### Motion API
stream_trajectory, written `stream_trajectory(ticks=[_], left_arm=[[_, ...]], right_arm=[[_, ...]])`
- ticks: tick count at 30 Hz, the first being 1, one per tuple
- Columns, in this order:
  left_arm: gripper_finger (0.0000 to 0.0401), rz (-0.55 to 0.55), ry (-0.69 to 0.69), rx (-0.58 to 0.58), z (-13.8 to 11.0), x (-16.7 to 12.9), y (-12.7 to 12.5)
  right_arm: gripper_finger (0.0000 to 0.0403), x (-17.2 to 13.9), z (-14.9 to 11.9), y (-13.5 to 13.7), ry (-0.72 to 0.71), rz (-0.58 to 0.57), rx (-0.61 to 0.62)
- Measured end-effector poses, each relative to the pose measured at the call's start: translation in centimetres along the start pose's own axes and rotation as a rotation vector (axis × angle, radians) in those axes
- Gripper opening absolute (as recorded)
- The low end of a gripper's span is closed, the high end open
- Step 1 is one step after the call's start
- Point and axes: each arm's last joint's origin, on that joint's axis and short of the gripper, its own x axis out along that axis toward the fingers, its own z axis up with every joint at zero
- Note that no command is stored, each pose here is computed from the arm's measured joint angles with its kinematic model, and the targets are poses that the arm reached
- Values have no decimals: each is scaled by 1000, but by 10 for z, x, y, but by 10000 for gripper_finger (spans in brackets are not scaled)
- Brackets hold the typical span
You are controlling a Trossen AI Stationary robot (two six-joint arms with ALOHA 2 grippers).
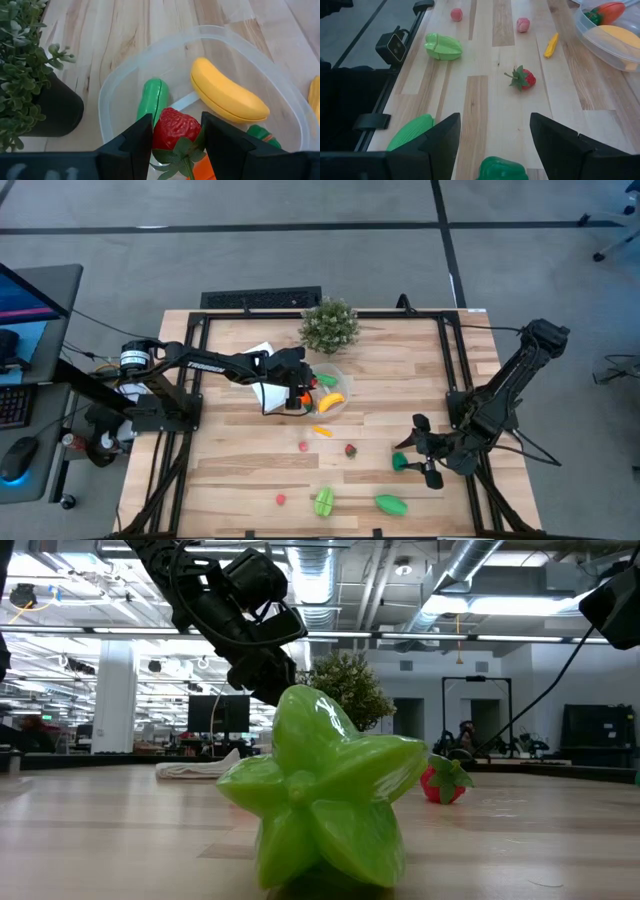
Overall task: Pick and placing Produce into tupperware
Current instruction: Put the left red strawberry into the transparent bin
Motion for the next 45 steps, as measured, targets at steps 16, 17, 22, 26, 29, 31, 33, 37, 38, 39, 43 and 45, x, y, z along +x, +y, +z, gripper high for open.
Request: stream_trajectory(ticks=[16, 17, 22, 26, 29, 31, 33, 37, 38, 39, 43, 45], left_arm=[[152, 19, 10, -1, -1, 0, 0], [152, 19, 11, -1, -1, 0, 0], [152, 19, 12, -9, -1, 0, 0], [152, 17, 25, -11, -2, 0, 0], [152, 19, 37, -19, -3, 0, 0], [152, 19, 37, -24, -3, 0, 0], [152, 19, 37, -26, -3, 0, 0], [152, 19, 41, -45, -3, 0, 0], [152, 18, 44, -47, -4, 0, 0], [152, 18, 48, -52, -4, 0, 0], [152, 13, 67, -74, -6, 0, -1], [152, 11, 73, -86, -6, 0, -1]], right_arm=[[234, 0, 0, 0, 0, 0, 0], [234, 0, 0, 0, 0, 0, 0], [234, 0, 0, 0, 0, 0, -1], [234, 0, 0, 0, 0, 0, -1], [234, 0, 0, -1, 0, -3, 2], [234, 0, 0, -1, 0, -3, 1], [234, 0, 0, -1, 0, -3, 1], [234, 0, 0, -1, 0, -3, 0], [234, 0, 0, -1, -1, -3, 0], [234, 0, 0, -1, 0, -3, 0], [234, 0, 0, -1, -1, -4, 0], [234, 0, 0, -1, -3, -6, 0]])
